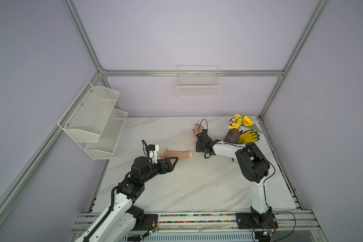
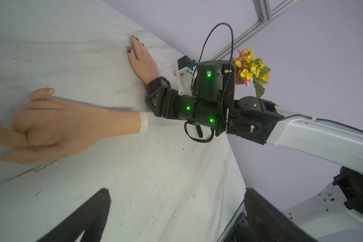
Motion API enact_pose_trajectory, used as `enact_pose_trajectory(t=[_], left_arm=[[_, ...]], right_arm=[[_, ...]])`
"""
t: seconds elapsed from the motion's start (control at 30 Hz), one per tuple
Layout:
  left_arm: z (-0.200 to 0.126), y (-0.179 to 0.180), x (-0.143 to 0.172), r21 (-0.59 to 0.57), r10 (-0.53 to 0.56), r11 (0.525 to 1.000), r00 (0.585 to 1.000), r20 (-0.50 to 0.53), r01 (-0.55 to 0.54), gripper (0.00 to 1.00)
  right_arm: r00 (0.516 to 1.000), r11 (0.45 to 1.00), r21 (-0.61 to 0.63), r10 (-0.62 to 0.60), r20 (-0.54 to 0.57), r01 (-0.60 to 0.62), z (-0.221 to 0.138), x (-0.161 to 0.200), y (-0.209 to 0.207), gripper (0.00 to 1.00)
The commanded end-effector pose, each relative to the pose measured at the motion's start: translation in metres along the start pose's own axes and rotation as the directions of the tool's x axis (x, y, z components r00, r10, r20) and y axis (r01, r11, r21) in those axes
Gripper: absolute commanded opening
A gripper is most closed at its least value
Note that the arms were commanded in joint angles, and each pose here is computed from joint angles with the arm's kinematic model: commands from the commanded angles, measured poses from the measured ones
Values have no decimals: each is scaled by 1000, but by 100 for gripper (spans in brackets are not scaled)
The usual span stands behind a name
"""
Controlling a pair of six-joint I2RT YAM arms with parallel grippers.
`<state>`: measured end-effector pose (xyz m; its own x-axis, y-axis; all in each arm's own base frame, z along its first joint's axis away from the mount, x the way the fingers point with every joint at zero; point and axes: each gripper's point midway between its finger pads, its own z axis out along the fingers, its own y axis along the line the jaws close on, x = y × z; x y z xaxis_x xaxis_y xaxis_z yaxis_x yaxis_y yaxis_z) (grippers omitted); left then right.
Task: Take off the watch
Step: Adjust the hand at the center of the board.
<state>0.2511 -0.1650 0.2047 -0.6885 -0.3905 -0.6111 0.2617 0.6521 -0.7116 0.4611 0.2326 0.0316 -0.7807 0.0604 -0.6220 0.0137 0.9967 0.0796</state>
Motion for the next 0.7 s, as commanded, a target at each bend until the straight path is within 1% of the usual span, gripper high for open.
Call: enact_pose_trajectory(t=[0.0,0.1,0.17,0.23,0.4,0.53,0.67], left_arm=[[-2,-8,0,0,29,1000,999,-45,-29,100],[3,-2,3,-15,5,1000,998,-55,-5,100],[5,1,3,-17,-10,1000,999,-44,10,100],[6,3,2,-24,-23,999,999,-30,22,100],[9,14,-1,-73,-58,996,998,-3,57,100],[9,23,-6,-108,-148,982,988,40,152,100],[16,28,-9,-72,-262,961,962,78,267,100]], right_arm=[[1000,999,43,11,4,-11,6,0,-13,54],[1000,998,58,7,14,-8,5,2,-20,41],[999,999,33,7,34,-8,-2,-1,-18,34],[998,1000,-11,16,56,-16,-12,-7,-12,24],[990,986,-163,64,128,-43,-53,-33,7,12],[980,956,-293,86,181,-30,-102,-43,26,5],[966,916,-400,85,243,20,-158,-41,47,3]])
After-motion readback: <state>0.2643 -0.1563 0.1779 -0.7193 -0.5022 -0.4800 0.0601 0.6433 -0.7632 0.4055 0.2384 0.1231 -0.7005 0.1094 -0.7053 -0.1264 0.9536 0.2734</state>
